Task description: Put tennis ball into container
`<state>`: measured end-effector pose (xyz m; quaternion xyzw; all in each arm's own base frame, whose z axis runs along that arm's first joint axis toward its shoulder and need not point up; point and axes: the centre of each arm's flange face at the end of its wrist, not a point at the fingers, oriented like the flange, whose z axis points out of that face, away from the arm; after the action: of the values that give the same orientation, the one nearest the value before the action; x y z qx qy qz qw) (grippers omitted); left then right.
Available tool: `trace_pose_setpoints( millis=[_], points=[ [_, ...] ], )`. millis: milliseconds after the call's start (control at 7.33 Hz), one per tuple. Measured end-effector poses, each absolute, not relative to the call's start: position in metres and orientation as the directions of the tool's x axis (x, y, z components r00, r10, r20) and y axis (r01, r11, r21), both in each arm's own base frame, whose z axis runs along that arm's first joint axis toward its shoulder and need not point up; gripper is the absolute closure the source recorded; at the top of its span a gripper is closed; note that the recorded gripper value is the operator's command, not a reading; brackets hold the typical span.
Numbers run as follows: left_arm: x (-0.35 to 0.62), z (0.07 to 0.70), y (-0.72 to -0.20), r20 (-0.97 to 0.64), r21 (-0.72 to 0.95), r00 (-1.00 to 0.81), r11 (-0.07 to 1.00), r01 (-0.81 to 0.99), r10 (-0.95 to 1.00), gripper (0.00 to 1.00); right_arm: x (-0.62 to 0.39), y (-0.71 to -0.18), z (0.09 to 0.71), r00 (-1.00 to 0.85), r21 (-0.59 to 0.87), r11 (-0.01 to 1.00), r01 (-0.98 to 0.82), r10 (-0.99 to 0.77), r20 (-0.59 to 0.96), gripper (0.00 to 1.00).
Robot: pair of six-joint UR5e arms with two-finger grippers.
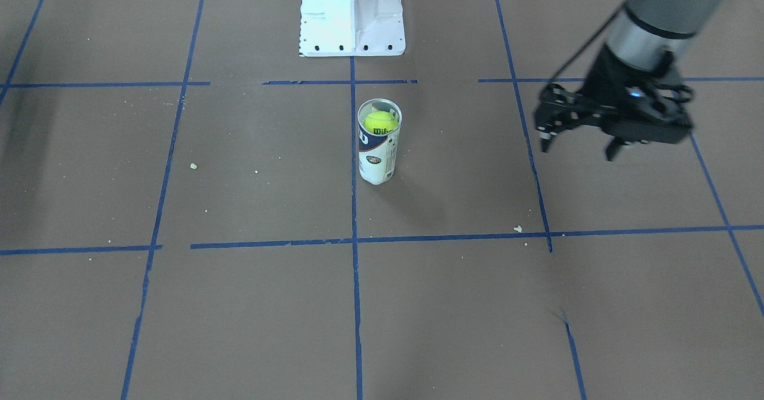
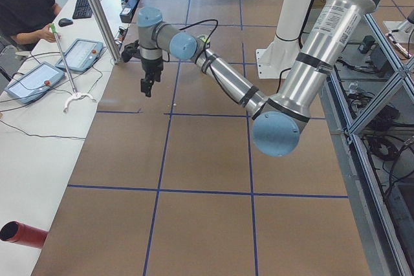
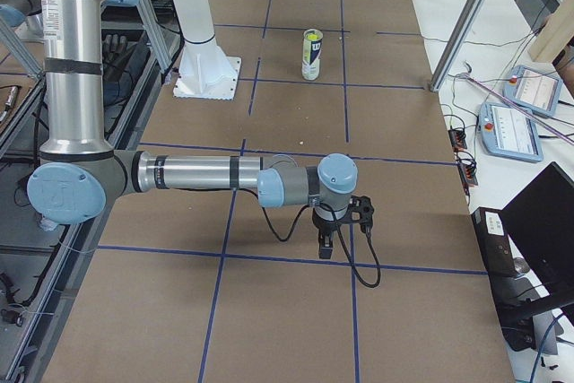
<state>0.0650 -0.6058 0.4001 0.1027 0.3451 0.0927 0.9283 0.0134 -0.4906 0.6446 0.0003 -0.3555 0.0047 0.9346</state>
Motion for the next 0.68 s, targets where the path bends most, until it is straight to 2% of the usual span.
trace_pose_setpoints(
  millis=[409, 682],
  points=[
    [-0.049, 0.582, -0.544, -0.624, 0.169, 0.755, 0.978, -0.123, 0.202, 0.0, 0.013, -0.491, 0.645, 0.747, -0.003, 1.0, -0.009, 0.008, 0.665, 0.0],
    [-0.061, 0.667, -0.51, -0.679, 0.115, 0.719, 0.989, -0.096, 0.149, 0.0, 0.013, -0.491, 0.645, 0.747, -0.003, 1.0, -0.009, 0.008, 0.665, 0.0]
  ],
)
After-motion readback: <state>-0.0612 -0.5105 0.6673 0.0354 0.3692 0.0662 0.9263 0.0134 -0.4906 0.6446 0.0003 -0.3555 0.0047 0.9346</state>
